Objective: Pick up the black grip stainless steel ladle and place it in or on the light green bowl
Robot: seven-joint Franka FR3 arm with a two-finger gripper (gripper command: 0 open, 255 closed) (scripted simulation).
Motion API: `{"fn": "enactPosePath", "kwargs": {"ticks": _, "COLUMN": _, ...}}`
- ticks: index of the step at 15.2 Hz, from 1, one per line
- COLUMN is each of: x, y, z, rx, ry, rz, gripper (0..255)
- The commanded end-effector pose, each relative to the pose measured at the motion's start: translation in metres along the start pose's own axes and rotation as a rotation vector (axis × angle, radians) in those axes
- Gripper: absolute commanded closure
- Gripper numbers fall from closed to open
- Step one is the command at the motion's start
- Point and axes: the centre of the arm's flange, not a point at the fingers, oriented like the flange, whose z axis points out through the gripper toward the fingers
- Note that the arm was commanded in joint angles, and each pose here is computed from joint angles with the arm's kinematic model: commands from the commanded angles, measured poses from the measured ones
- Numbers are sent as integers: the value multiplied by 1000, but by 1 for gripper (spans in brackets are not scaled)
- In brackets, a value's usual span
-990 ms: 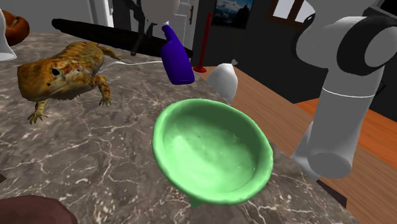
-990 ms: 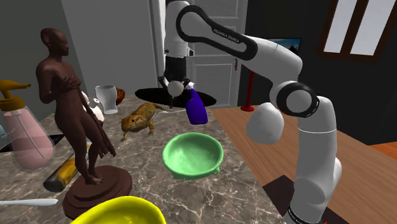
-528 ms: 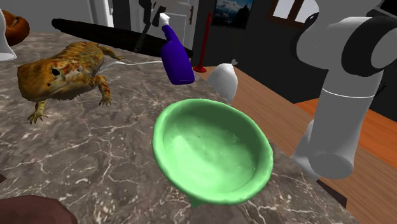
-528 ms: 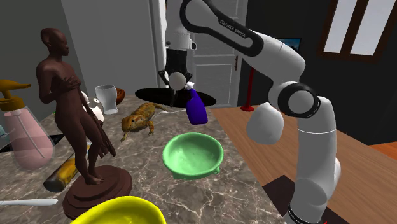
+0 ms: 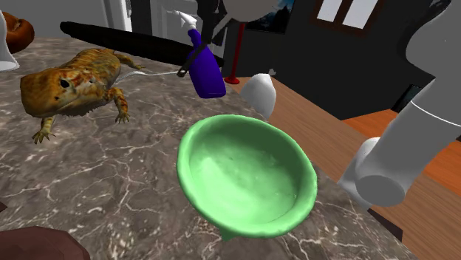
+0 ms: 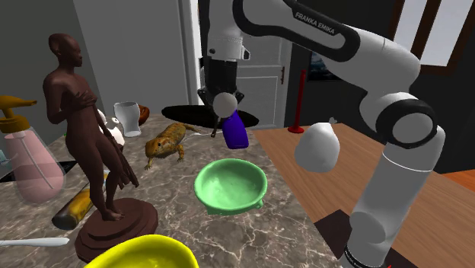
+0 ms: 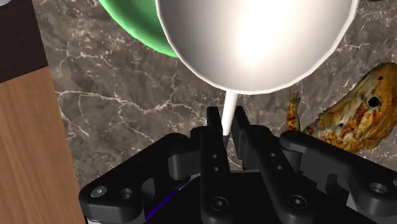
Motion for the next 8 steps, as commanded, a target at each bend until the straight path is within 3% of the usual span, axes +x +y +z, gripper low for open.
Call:
{"fn": "enactPosePath", "kwargs": {"ticks": 1, "x": -27, "y": 6, "z": -1, "rx": 0, "ry": -1, "rz": 2, "gripper": 255}}
{"fn": "enactPosePath", "kwargs": {"ticks": 8, "x": -116, "y": 25, "z": -6, "rx": 0, "ry": -1, "rz": 2, "gripper": 255}}
